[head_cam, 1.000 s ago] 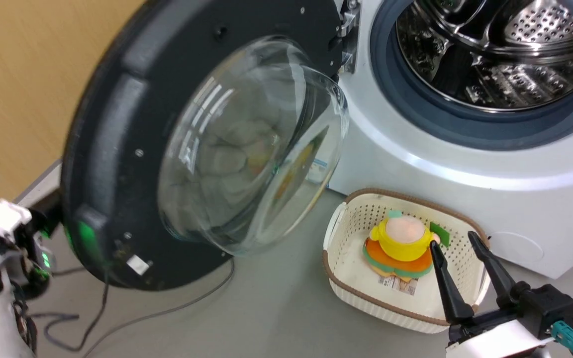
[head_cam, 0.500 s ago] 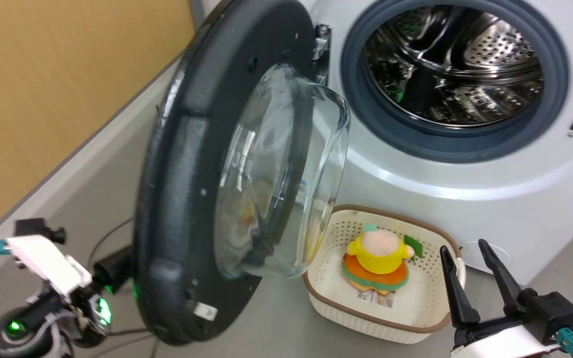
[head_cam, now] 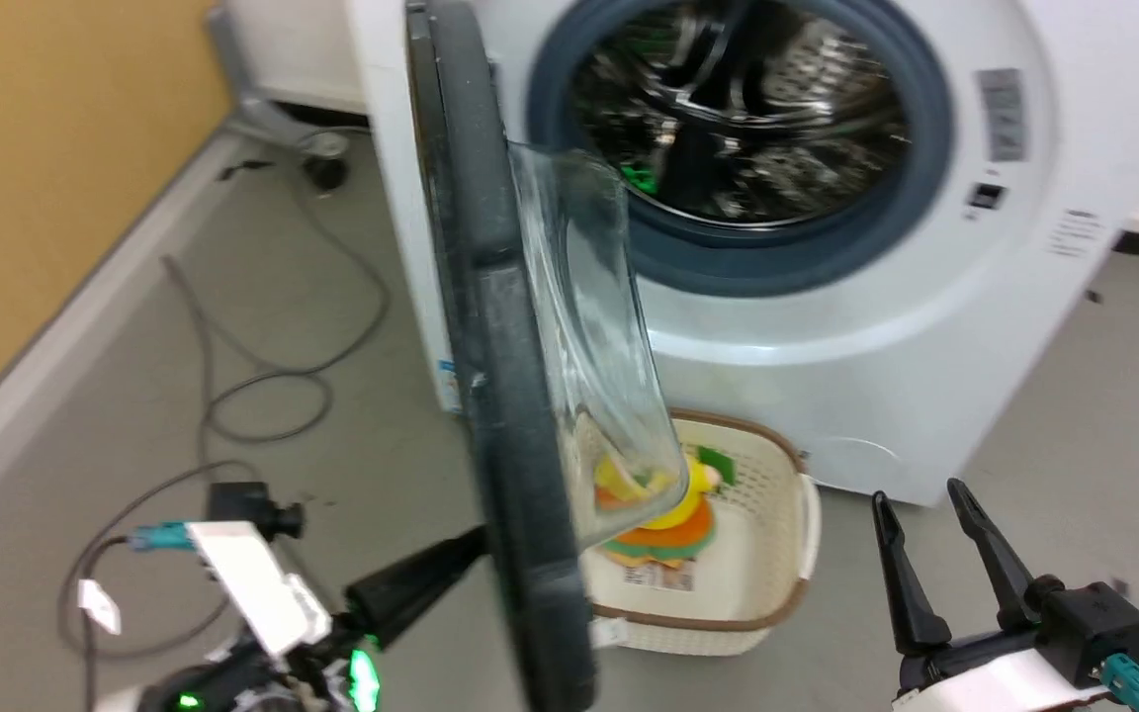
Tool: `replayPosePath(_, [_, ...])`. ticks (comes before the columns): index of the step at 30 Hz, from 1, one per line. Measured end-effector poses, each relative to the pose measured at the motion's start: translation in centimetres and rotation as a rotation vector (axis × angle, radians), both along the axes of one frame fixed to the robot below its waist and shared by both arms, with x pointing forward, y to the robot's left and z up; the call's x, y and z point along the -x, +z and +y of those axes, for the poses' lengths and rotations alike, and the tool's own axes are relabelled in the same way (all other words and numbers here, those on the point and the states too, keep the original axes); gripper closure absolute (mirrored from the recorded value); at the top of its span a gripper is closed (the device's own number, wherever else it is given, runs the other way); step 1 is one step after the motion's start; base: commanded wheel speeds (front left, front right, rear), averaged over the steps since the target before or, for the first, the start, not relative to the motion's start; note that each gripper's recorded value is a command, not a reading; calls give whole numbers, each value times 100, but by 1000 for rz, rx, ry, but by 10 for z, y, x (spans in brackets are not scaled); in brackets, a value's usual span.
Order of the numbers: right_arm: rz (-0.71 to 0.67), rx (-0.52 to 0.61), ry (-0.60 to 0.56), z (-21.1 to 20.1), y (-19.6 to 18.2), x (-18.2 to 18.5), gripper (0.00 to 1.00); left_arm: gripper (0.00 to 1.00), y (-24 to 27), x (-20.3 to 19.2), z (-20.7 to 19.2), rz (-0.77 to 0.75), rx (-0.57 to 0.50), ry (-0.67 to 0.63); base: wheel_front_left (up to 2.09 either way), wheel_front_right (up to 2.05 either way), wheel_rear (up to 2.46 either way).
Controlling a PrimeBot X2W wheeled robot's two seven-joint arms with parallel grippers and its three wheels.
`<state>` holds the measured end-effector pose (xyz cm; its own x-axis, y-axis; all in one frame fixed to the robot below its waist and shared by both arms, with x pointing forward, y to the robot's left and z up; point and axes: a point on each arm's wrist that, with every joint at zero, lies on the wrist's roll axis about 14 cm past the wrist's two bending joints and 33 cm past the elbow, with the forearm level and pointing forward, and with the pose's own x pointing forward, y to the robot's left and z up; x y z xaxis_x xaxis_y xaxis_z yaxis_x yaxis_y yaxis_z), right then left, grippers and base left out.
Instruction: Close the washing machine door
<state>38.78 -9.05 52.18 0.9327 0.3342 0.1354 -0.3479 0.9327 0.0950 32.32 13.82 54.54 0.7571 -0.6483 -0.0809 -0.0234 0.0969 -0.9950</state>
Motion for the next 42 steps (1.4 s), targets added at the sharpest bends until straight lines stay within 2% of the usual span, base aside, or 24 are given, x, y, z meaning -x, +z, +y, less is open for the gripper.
replayPosePath(6, [8, 6, -100, -35, -3, 9, 0, 100, -1, -17, -55, -13, 63, -86, 0, 0, 0])
replayPosePath(14, [34, 16, -242, -82, -10, 27, 0, 100, -9, -50, -126, -48, 60, -174, 0, 0, 0])
replayPosePath(24, [79, 31, -408, -131, -21, 54, 0, 100, -29, -105, -191, -46, -5, -106, 0, 0, 0])
replayPosePath(35, [116, 32, -495, -152, -29, 70, 0, 100, -18, -161, -232, -102, -30, 8, 0, 0, 0])
replayPosePath(42, [104, 17, -478, -146, -26, 63, 0, 100, -23, -162, -230, -124, -72, -1, 0, 0, 0])
